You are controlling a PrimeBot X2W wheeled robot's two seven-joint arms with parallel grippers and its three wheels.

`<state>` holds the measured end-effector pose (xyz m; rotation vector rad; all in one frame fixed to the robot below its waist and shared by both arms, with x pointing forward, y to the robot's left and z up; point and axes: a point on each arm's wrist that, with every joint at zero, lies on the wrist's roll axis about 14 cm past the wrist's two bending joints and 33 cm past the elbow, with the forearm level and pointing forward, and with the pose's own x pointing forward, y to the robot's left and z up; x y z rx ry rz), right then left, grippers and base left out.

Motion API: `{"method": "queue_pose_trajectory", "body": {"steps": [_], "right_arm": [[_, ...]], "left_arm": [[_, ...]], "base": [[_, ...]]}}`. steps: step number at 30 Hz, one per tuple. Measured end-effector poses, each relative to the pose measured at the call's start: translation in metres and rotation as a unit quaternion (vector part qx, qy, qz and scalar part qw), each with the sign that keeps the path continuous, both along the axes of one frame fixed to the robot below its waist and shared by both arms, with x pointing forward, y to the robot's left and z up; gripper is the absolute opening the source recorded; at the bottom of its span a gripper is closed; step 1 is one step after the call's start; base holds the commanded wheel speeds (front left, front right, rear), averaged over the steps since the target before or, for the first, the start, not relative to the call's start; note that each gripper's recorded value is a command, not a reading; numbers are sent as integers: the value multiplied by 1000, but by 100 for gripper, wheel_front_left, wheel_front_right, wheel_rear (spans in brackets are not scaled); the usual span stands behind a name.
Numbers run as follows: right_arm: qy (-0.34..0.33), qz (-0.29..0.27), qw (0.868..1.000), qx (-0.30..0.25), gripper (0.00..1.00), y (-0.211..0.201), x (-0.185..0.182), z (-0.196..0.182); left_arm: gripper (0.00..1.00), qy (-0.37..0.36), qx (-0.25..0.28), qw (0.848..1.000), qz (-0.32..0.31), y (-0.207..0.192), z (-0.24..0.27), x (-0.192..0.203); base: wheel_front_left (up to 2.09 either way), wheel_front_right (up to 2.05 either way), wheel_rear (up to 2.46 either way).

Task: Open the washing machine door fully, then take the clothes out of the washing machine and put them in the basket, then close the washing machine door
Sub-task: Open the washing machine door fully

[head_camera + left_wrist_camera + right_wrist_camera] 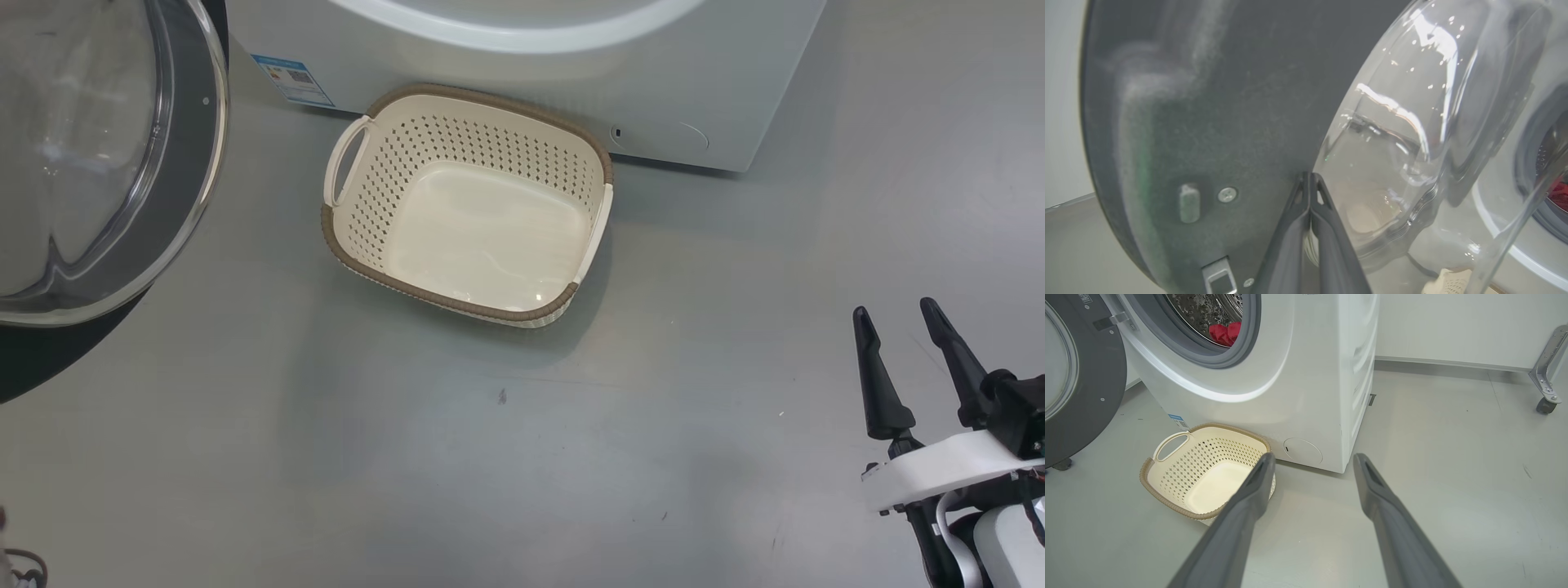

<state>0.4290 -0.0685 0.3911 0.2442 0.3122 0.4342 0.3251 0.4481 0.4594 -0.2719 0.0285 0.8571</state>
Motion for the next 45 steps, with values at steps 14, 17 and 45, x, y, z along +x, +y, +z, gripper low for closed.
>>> {"method": "queue_pose_trajectory", "body": {"steps": [14, 17, 45], "right_arm": [[-10, -4, 1000, 6, 100, 3, -1, 10], [-11, -14, 1000, 8, 100, 0, -3, 13], [-113, -126, 985, 30, 100, -55, -25, 93]], "left_arm": [[0, 10, -2, 1000, -21, -10, -5, 2], [0, 10, -4, 999, -42, -21, -6, 7], [0, -44, -32, 956, -287, -180, 0, 32]], "base": [[0, 0, 0], [0, 0, 0], [0, 0, 0]]}}
